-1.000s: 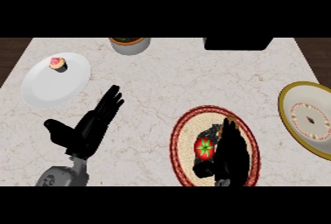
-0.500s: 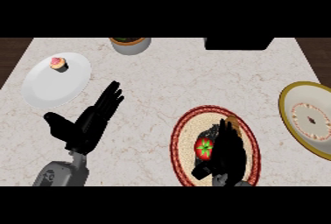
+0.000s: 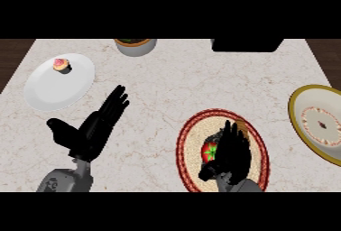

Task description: Pick the tomato from the placemat and place it in the bowl

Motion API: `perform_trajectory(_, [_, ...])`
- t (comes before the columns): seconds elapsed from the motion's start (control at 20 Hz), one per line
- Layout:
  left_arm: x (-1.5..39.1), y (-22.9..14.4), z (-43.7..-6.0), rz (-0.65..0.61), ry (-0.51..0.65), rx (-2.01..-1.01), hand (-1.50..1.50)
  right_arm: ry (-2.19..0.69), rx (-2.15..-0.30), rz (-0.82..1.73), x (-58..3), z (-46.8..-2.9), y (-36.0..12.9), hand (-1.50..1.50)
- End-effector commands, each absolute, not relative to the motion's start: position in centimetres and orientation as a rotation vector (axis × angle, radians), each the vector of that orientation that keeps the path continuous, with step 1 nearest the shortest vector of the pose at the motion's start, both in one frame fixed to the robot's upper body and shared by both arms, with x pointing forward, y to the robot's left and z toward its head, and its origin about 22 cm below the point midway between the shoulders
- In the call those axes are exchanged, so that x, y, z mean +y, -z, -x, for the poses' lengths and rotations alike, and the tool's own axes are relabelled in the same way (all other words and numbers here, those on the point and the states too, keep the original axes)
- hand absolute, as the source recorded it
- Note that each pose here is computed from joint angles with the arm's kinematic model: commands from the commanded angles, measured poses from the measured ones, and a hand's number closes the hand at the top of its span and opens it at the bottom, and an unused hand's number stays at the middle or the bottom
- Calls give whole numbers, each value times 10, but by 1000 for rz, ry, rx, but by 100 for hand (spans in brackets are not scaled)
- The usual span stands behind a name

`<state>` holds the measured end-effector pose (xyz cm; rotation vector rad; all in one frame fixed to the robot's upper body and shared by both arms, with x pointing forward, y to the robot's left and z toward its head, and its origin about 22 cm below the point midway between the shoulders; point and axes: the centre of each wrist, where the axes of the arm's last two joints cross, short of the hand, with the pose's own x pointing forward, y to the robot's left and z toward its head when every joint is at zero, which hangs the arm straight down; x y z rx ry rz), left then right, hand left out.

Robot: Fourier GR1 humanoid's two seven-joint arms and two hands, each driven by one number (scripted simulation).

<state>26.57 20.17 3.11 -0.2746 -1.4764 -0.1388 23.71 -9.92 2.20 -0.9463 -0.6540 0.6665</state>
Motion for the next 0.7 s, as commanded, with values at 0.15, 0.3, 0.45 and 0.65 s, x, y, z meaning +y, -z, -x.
perform_trajectory(0.15, [198,-31,-264,276,141,-1491,0,-540,-448,1017,-90,-246,-16,-150])
perform_trajectory(0.3, [200,-37,-270,273,144,-1492,0,-523,-438,1027,-98,-250,-18,-150])
perform_trajectory(0.45, [192,-28,-257,280,139,-1477,0,-524,-465,1015,-89,-243,-16,-150])
perform_trajectory(0.65, [222,-23,-275,265,134,-1477,0,-520,-459,1013,-90,-249,-16,-150])
